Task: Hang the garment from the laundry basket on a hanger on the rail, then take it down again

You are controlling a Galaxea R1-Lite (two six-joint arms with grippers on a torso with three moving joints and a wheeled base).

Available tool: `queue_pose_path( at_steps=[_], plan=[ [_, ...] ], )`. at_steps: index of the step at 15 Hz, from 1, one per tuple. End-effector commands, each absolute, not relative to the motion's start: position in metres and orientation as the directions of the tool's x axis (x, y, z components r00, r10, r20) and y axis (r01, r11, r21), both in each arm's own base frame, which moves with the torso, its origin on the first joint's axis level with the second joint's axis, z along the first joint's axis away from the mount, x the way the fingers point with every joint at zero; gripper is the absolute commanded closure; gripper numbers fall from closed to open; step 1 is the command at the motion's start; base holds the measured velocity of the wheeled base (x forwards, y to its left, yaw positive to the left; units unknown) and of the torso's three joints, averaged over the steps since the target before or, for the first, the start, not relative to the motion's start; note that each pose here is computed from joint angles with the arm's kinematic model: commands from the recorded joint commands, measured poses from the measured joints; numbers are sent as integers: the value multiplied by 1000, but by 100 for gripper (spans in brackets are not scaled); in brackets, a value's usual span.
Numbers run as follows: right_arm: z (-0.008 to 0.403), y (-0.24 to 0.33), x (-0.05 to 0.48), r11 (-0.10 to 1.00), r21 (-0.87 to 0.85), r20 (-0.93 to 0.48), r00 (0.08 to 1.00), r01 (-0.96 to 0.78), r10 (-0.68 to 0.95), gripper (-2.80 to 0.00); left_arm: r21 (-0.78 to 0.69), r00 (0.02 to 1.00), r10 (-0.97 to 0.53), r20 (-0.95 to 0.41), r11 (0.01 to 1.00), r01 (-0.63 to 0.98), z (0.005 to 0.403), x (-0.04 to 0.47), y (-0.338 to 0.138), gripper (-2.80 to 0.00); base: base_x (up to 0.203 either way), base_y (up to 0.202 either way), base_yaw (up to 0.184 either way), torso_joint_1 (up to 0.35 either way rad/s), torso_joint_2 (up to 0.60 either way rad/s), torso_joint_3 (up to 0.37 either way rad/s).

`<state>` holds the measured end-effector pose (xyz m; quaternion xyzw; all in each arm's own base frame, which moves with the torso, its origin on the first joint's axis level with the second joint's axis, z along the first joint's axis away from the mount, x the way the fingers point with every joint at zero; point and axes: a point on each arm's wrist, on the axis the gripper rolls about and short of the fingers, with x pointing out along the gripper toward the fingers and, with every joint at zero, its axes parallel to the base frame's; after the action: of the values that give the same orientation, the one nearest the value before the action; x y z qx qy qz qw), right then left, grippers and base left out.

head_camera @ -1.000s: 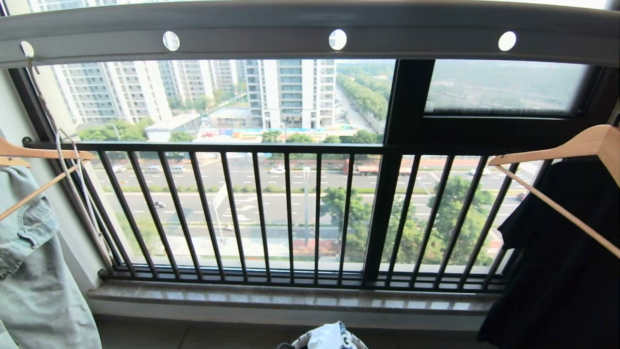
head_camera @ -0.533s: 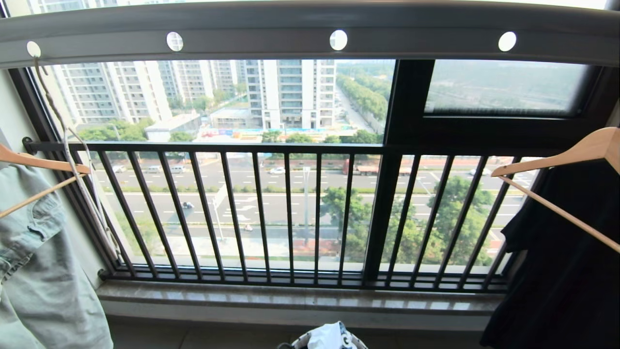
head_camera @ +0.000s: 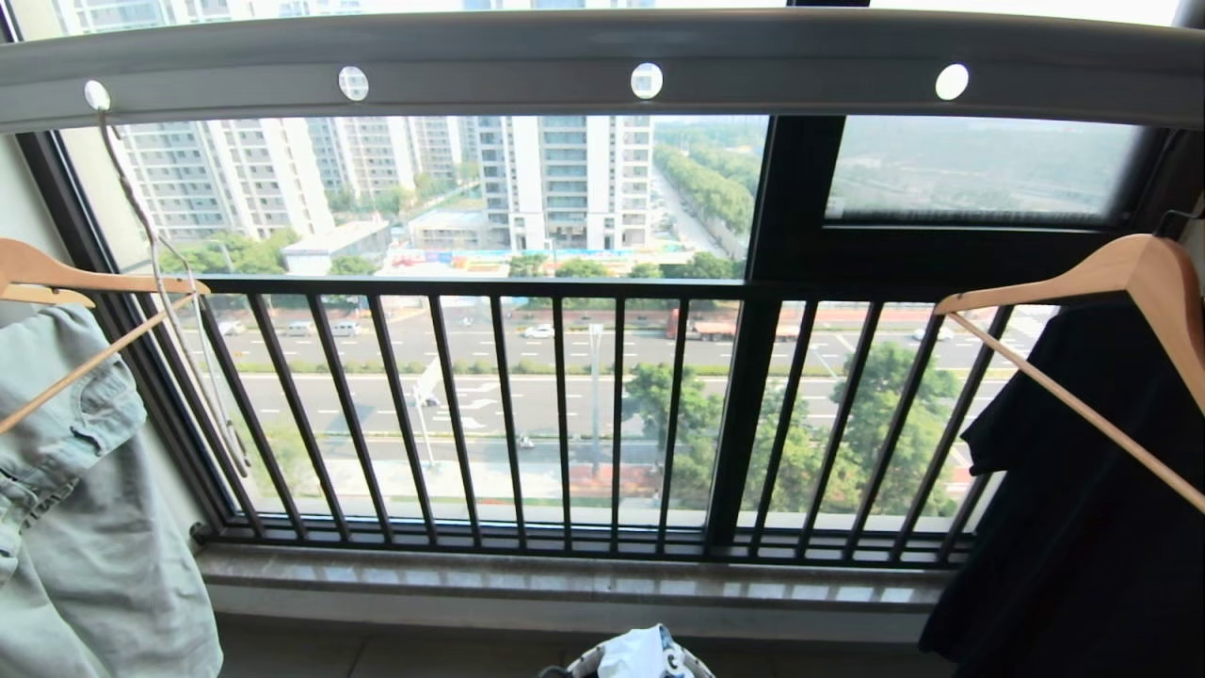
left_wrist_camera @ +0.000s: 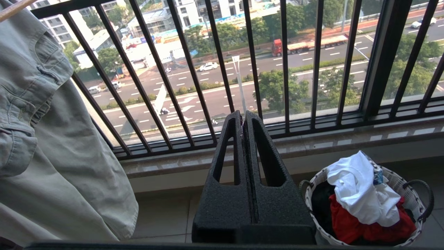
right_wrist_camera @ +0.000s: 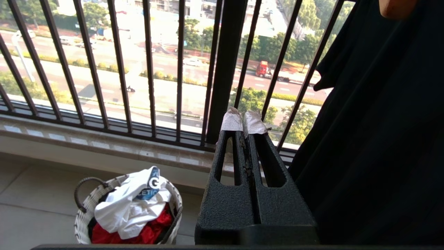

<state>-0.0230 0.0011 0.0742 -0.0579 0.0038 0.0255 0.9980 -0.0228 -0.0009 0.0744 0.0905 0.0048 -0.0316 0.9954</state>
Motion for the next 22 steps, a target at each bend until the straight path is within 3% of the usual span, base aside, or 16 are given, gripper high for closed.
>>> queue_pose_path(
  at_steps=[1,7,22],
  plan=[
    [74,1,-23,993,-110,-11,999,-53,52,0,175,998,-63,-17,982,65,74,-23,-1,0,0,0,0,0,0,0],
    [75,1,-23,993,-110,-9,999,-53,52,0,20,1000,-17,-17,1000,17,74,-23,0,0,0,0,0,0,0,0],
    [74,1,-23,993,-110,-10,999,-53,52,0,14,1000,-9,-17,1000,9,74,-23,0,0,0,0,0,0,0,0]
  ],
)
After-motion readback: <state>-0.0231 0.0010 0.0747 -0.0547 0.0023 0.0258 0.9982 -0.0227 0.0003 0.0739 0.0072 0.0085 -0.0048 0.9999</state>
